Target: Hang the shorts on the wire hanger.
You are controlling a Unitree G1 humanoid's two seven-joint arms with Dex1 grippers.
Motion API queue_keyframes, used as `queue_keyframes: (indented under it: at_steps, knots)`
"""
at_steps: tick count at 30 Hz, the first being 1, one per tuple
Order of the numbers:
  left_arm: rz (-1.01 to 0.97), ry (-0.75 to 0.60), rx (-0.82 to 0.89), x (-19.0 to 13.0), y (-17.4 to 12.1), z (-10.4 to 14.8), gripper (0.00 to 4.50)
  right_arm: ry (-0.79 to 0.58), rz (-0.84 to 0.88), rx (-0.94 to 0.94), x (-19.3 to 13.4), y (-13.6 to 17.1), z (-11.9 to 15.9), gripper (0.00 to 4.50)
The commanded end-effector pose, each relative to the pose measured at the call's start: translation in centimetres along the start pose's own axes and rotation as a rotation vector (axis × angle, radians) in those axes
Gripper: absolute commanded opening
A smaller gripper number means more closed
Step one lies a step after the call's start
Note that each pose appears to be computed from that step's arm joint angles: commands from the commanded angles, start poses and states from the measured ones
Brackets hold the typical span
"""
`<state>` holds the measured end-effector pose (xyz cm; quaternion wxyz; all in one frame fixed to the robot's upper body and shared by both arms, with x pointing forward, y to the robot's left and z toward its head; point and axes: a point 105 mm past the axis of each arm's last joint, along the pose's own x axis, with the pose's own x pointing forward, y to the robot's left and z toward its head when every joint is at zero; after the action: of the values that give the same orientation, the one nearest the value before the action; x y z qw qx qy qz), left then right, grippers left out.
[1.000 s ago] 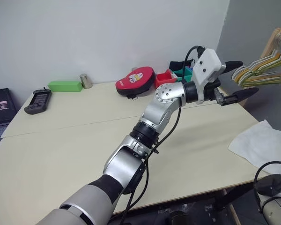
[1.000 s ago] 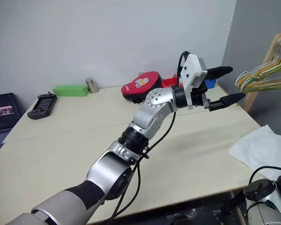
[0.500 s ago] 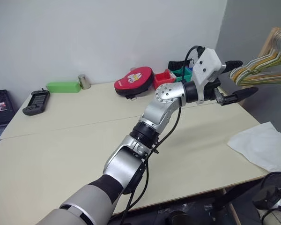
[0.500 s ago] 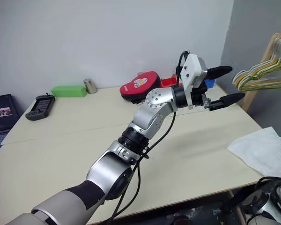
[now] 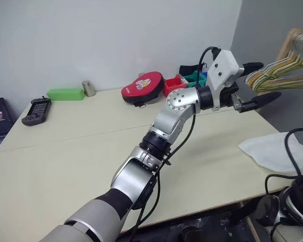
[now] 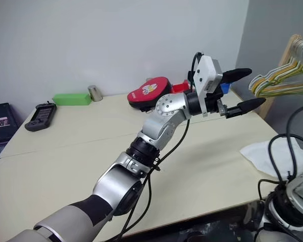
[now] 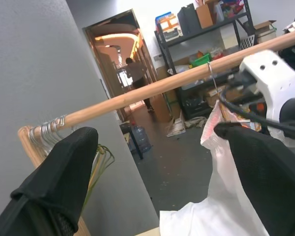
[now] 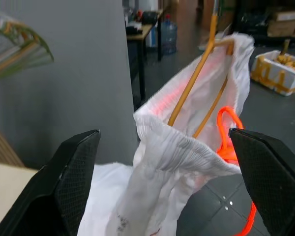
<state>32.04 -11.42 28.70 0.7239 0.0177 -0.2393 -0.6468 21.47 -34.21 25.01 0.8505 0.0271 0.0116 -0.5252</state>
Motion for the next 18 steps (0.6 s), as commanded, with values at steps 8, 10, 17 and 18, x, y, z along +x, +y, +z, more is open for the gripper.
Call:
queue_keyframes:
  at_steps: [8,10,17,18]
  knots:
    - [0.535,0.175,-0.060,-10.2,7.4,-4.3,4.50,0.048,0.719,-0.089,-6.4,14.3,-3.0,4.42]
    - [0.630,0.242,-0.053,-13.0,8.1,-5.6,4.50,0.059,0.765,-0.124,-6.6,15.6,-4.4,4.42]
    - [1.042,0.551,-0.124,-26.6,6.0,-11.1,4.50,0.070,1.082,-0.098,-9.6,20.9,-8.8,4.42]
    - [1.071,0.563,-0.131,-27.8,5.3,-11.1,4.50,0.075,1.105,-0.103,-10.0,21.4,-9.4,4.42]
